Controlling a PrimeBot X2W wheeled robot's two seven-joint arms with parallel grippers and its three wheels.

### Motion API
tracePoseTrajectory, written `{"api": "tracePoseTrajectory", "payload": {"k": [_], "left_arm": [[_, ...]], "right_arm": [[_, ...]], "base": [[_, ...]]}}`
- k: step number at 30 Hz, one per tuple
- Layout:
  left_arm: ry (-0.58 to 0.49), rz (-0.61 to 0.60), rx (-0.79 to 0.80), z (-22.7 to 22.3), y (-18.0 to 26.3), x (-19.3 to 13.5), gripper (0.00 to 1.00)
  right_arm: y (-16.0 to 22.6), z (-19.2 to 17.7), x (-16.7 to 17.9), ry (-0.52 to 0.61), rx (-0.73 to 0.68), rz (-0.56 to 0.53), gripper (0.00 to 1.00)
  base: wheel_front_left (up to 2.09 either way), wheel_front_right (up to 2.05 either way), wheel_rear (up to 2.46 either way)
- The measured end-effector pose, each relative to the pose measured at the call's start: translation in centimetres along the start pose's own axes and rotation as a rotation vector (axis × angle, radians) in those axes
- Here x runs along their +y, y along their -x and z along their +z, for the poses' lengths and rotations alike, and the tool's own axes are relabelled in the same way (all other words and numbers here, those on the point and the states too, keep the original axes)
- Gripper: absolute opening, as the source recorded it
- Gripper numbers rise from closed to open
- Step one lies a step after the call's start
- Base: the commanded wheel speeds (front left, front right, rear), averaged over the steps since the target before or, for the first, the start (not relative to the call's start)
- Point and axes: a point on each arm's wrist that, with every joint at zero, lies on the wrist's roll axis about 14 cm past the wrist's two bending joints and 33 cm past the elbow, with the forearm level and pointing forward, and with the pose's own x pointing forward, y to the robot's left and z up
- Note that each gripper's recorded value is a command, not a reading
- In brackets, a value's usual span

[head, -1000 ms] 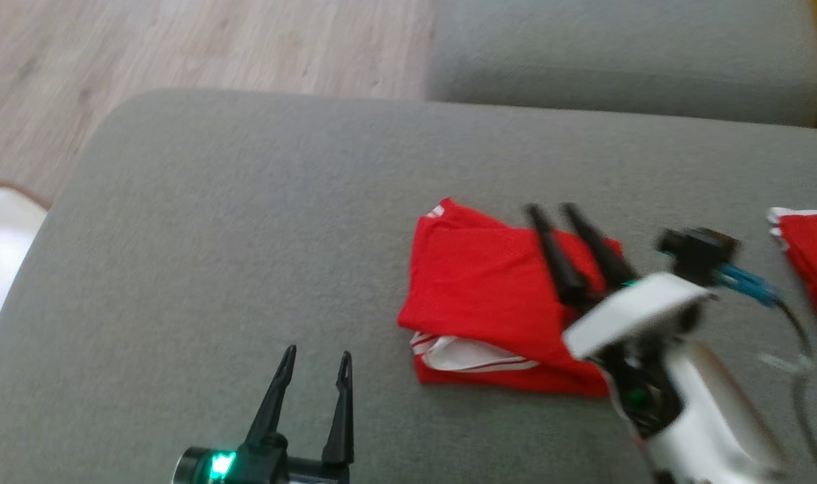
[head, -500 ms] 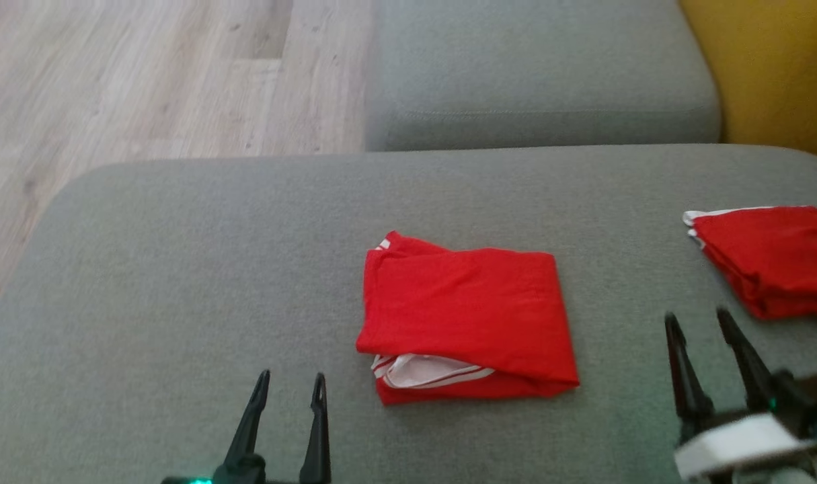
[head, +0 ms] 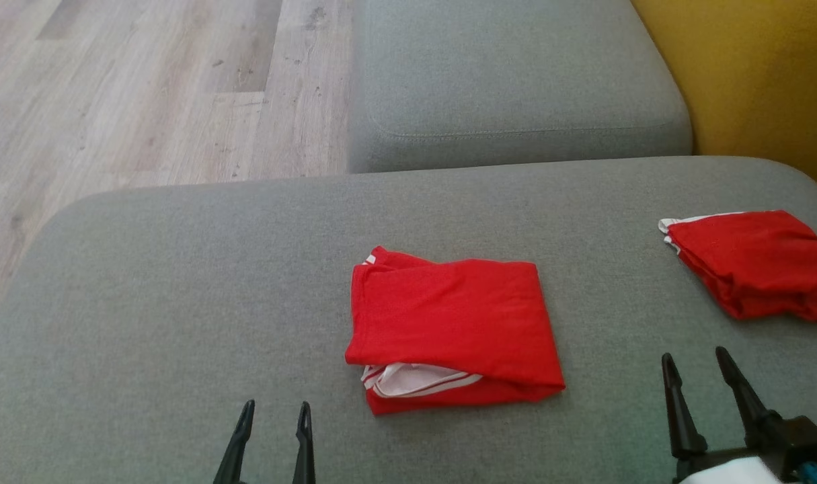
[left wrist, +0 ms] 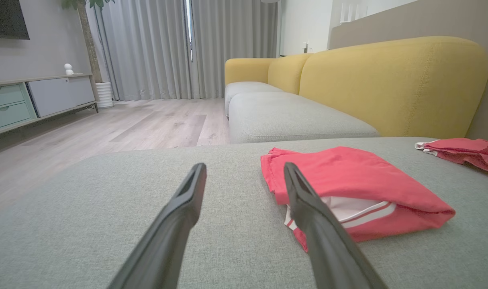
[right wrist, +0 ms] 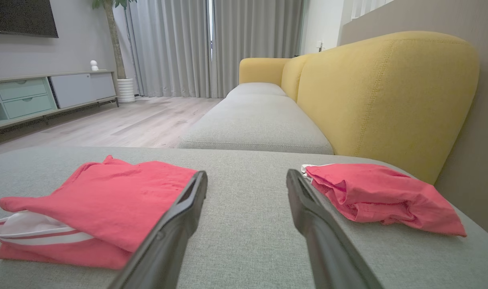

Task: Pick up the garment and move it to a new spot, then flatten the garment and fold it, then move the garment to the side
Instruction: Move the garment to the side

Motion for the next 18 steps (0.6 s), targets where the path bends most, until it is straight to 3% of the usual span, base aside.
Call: {"api": "tracePoseTrajectory", "payload": {"k": [18], "left_arm": [[-0.004,-0.012,0.007,-0.31,0.15,-0.21,1.00]], "right_arm": [[0.22,0.07,0.61,-0.006,-0.005,0.013,1.00]], "base": [[0.00,0.00,0.00]]}}
